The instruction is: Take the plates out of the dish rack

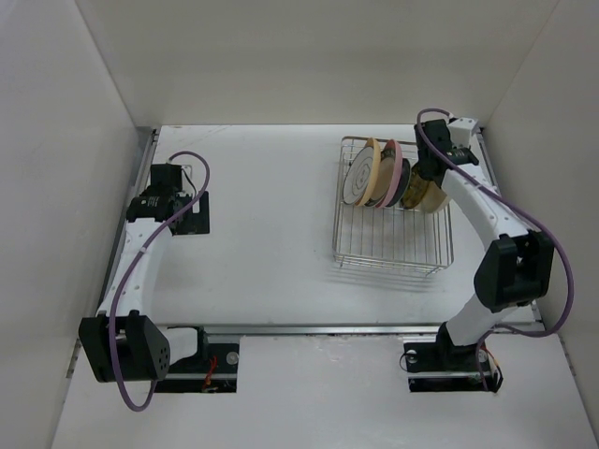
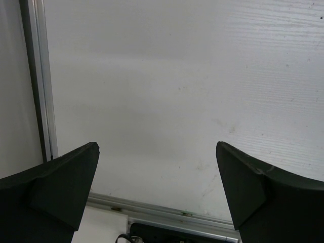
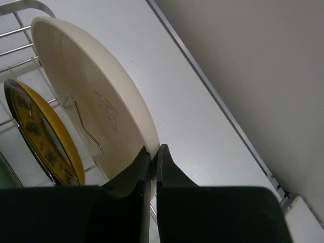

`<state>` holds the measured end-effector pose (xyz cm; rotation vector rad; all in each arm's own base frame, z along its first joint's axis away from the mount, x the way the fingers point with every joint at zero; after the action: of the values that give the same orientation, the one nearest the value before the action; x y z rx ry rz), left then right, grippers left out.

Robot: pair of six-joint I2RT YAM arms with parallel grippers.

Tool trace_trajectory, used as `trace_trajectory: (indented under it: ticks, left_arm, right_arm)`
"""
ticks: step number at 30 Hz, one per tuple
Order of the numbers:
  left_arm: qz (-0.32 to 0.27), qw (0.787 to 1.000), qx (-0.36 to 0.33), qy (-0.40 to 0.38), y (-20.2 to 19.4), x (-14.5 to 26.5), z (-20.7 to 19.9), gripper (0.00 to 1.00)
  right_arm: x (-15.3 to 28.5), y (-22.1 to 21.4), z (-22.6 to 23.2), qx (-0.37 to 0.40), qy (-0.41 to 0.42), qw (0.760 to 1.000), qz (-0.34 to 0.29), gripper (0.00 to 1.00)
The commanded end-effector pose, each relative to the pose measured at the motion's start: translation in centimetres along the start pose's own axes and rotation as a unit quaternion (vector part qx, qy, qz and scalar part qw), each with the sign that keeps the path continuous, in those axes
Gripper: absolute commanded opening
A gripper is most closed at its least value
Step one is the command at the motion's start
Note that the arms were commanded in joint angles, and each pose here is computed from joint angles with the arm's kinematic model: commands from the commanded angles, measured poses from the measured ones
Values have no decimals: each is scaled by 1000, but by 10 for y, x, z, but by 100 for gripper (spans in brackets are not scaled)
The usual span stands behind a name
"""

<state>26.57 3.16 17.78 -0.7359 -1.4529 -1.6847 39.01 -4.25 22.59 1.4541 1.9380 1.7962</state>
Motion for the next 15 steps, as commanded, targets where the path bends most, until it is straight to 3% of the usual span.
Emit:
trace_trajectory:
  ticks: [1,7,15]
  left_arm:
    - [2,1000,-3,-6,-2,1,-1,100]
    - [2,1000,-3,-15,-1,3,-3,100]
    - [1,1000,-8,-24,-2,5,-5,100]
  right_arm:
    - [38,70,-31,-119,-26,988,-91,0]
    - [83,114,-77,-137,-112,972,-155,0]
    - [144,144,-99,-164,-102,960,-204,0]
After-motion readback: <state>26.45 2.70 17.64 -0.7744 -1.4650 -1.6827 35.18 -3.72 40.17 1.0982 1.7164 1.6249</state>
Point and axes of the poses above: each gripper's point midway between its finger pads, its own x axis back along the fingers, its own z axis along the line the jaws close on, y = z × x, the point moved 2 cm from there along x, back along the fingers, and after that the axes turned 3 degrees about -x, right-handed, at the moved point
